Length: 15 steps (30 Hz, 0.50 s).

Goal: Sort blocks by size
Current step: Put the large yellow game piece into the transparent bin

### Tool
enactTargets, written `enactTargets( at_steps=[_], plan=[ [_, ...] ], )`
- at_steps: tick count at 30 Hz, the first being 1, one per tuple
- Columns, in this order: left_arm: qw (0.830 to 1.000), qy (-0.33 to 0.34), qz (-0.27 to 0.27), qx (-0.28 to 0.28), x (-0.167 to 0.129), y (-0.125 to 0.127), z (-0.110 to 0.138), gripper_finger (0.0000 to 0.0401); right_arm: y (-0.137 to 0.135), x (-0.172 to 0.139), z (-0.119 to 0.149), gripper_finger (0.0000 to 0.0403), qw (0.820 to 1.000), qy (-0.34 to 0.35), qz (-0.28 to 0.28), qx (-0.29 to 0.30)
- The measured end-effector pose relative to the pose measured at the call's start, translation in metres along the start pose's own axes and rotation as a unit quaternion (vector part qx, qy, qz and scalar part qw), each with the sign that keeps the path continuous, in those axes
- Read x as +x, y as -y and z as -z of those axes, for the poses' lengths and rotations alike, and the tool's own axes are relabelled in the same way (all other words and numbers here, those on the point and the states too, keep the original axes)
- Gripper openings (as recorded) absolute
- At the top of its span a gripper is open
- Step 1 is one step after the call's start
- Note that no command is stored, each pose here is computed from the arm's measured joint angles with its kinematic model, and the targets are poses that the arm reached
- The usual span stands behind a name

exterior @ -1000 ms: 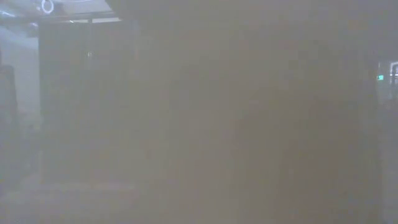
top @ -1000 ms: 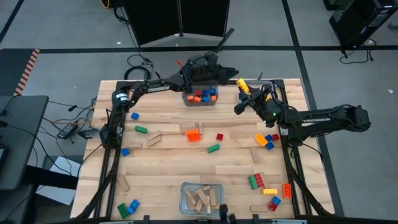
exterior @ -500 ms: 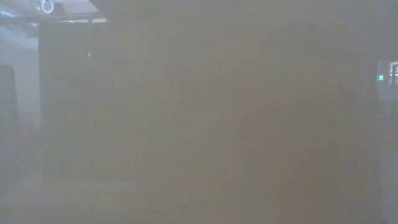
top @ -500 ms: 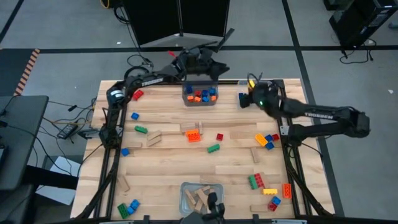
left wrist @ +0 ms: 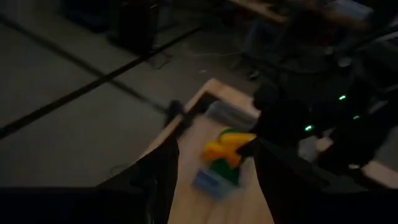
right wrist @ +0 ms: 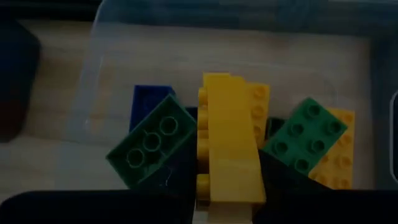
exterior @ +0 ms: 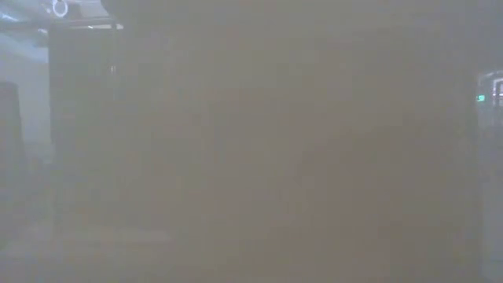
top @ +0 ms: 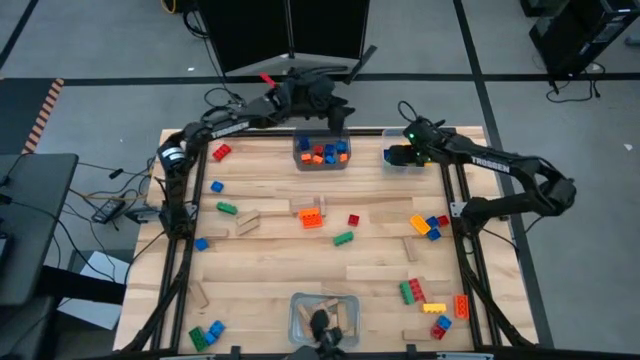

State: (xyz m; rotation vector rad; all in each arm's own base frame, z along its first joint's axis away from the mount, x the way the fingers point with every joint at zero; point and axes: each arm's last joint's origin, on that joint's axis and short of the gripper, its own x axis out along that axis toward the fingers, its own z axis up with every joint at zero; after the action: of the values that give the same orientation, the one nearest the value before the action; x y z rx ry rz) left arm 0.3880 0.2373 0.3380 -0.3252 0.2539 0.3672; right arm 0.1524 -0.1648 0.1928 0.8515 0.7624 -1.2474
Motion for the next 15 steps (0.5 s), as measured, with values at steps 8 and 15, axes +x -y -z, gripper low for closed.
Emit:
enactTargets(
  at_steps=[8, 15],
  plan=[
    [0.995, -0.071, -0.074, -0.001, -0.049, -0.006, -0.012, 0.0213, 0.001, 0.001, 0.0, 0.0148, 1.0, -0.002, -0.002, -0.026],
    [0.988, -0.108, -0.113, 0.011, -0.1, 0.007, -0.024, 0.0213, 0.008, -0.013, -0.005, 0.0183, 0.999, 0.028, -0.013, -0.02]
  ],
)
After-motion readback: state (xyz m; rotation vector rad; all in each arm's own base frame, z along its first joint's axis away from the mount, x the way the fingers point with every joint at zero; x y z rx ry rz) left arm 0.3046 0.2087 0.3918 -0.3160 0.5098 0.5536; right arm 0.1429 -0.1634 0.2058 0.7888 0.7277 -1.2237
